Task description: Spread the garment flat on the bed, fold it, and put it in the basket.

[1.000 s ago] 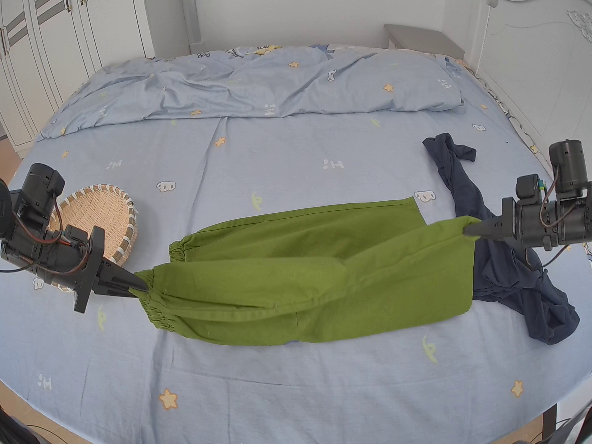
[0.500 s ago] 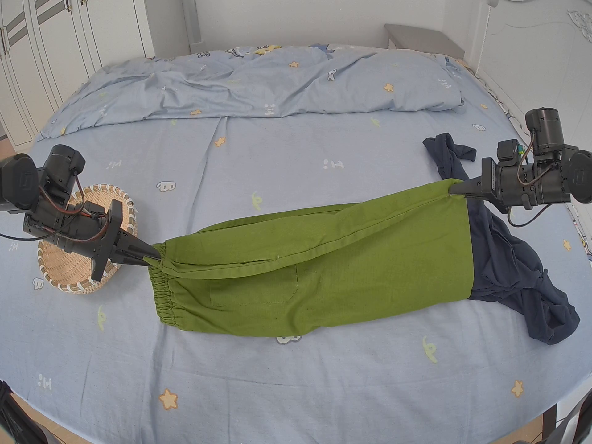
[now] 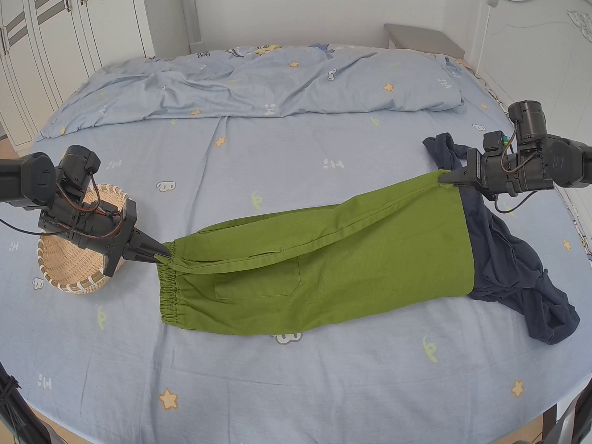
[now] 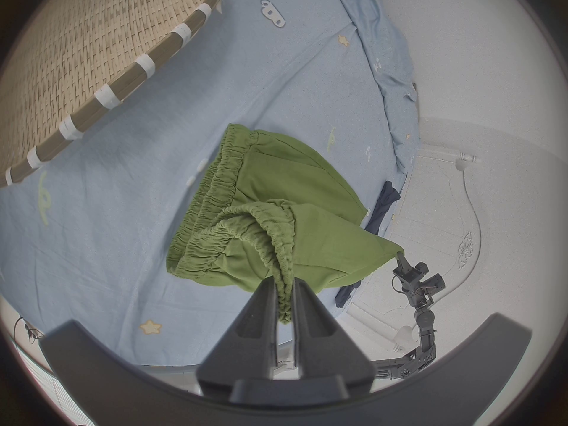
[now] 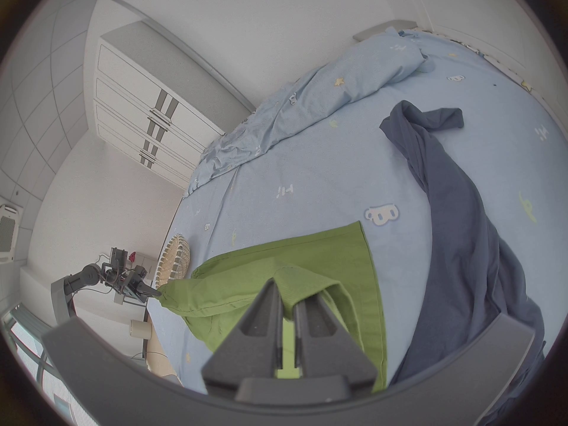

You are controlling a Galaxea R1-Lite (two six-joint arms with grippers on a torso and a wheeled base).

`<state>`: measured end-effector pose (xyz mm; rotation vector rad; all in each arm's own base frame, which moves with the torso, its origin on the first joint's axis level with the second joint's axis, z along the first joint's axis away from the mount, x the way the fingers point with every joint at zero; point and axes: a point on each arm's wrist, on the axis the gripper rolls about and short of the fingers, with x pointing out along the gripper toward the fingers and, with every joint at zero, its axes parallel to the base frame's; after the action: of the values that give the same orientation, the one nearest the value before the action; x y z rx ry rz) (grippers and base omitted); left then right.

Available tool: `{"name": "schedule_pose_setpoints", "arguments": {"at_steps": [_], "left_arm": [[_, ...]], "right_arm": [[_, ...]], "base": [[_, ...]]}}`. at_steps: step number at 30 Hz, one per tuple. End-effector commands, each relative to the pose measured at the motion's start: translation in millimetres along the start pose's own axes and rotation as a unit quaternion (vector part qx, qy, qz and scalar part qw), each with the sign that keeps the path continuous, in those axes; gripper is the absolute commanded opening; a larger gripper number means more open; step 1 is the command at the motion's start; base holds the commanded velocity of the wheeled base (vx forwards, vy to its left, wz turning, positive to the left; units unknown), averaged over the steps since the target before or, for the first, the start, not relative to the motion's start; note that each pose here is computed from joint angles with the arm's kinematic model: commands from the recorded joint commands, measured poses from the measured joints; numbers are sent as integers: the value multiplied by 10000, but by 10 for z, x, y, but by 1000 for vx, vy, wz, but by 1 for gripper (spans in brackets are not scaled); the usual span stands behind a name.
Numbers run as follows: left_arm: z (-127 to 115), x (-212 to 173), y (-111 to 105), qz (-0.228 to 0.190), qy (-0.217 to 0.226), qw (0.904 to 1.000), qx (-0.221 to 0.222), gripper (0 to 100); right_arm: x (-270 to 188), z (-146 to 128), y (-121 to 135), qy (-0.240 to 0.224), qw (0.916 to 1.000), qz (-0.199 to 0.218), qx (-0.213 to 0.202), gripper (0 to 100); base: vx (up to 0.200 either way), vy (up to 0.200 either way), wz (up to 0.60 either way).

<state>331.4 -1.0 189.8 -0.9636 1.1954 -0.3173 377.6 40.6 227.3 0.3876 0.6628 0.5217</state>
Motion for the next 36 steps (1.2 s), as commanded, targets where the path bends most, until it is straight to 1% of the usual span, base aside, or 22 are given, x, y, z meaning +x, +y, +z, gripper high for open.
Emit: {"name": "schedule_pose_setpoints", "arguments": {"at_steps": [1, 5, 10, 18, 24, 27, 32, 36], "left_arm": [[65, 45, 55, 45, 11, 10000, -87, 0], [84, 24, 52, 24, -45, 10000, -62, 0], [103, 58, 70, 40, -30, 10000, -66, 0], [176, 69, 50, 22, -69, 10000, -28, 0], [234, 119, 86, 35, -62, 10000, -59, 0], [236, 115, 81, 32, -67, 10000, -46, 0], [275, 51, 100, 12, -180, 9998, -53, 0], [307, 13, 116, 0, -256, 9996, -70, 0]], "right_arm": [[123, 17, -27, 63, 9999, 24, -93, 0], [192, 21, -47, 87, 9997, 39, -204, 0], [285, 20, -106, 122, 9997, -10, -192, 0], [265, 99, -146, -68, 9998, -27, -196, 0], [326, 103, -207, -149, 9996, -27, -221, 0], [322, 102, -205, -151, 9996, -34, -220, 0], [179, 113, -59, -217, 9994, 46, -251, 0], [91, 127, -8, -293, 9992, 52, -283, 0]], "base": [[0, 0, 0], [0, 0, 0], [0, 0, 0], [0, 0, 0], [0, 0, 0], [0, 0, 0], [0, 0, 0], [0, 0, 0]]}}
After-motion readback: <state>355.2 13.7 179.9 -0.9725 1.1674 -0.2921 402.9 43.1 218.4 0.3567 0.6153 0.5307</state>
